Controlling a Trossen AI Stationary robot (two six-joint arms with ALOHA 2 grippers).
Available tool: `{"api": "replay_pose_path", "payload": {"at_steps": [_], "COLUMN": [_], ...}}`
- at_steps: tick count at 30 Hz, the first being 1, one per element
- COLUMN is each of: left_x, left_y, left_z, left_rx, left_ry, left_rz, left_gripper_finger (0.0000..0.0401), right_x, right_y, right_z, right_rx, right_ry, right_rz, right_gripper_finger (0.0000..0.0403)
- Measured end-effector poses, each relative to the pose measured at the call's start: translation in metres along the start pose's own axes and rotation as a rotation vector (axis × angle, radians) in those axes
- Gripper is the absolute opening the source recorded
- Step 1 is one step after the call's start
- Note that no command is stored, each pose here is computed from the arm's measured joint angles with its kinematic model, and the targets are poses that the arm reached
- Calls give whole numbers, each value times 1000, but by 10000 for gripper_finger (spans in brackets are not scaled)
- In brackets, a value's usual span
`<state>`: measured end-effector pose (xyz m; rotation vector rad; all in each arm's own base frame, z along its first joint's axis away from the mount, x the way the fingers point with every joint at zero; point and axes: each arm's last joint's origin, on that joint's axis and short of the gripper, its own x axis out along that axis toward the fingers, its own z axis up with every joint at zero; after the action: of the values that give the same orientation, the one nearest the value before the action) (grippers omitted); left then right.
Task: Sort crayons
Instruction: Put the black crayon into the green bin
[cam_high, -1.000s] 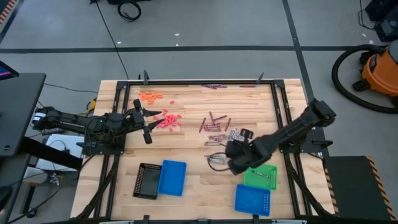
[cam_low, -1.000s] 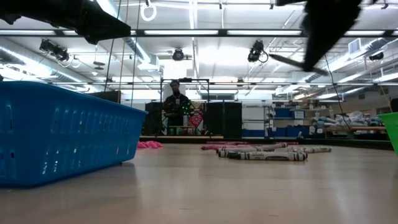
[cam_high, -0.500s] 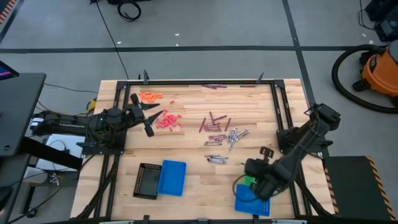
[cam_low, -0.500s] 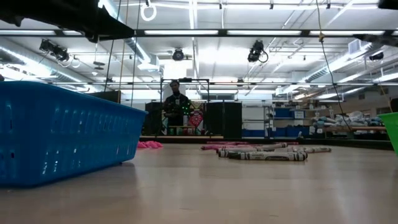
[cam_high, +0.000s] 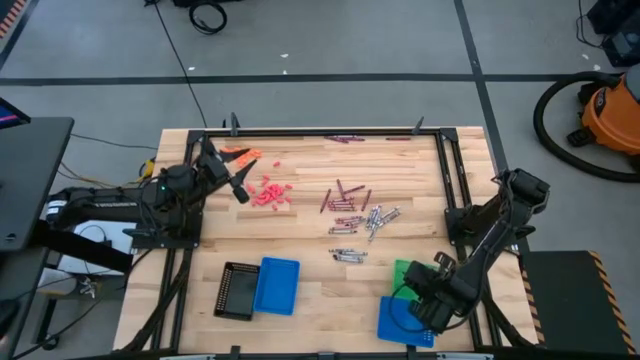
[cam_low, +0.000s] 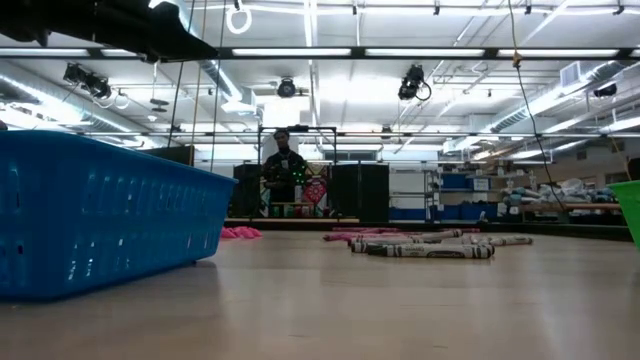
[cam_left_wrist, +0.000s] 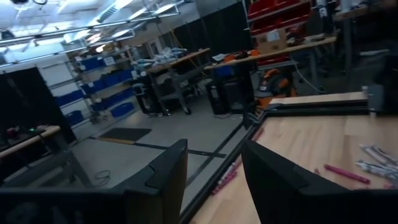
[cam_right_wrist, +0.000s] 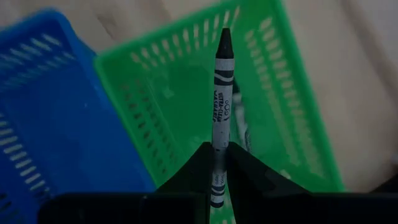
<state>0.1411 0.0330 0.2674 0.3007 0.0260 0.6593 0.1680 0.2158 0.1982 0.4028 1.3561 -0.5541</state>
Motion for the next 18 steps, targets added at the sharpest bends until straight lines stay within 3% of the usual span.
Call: {"api": "replay_pose_path", "payload": {"at_steps": [9,18], "left_x": [1,1], "left_y": [2,2], "left_z": [0,0], "left_rx": [-27,-34], "left_ry": [1,-3], "left_rz": [14,14], "left_gripper_finger": [164,164], "right_x": [31,50], "right_y": [-12,-18], "right_z": [-8,-6], "right_rx": [-10,-12], "right_ry": [8,53], "right_rz": [-23,-5], "right_gripper_finger": [48,94]}}
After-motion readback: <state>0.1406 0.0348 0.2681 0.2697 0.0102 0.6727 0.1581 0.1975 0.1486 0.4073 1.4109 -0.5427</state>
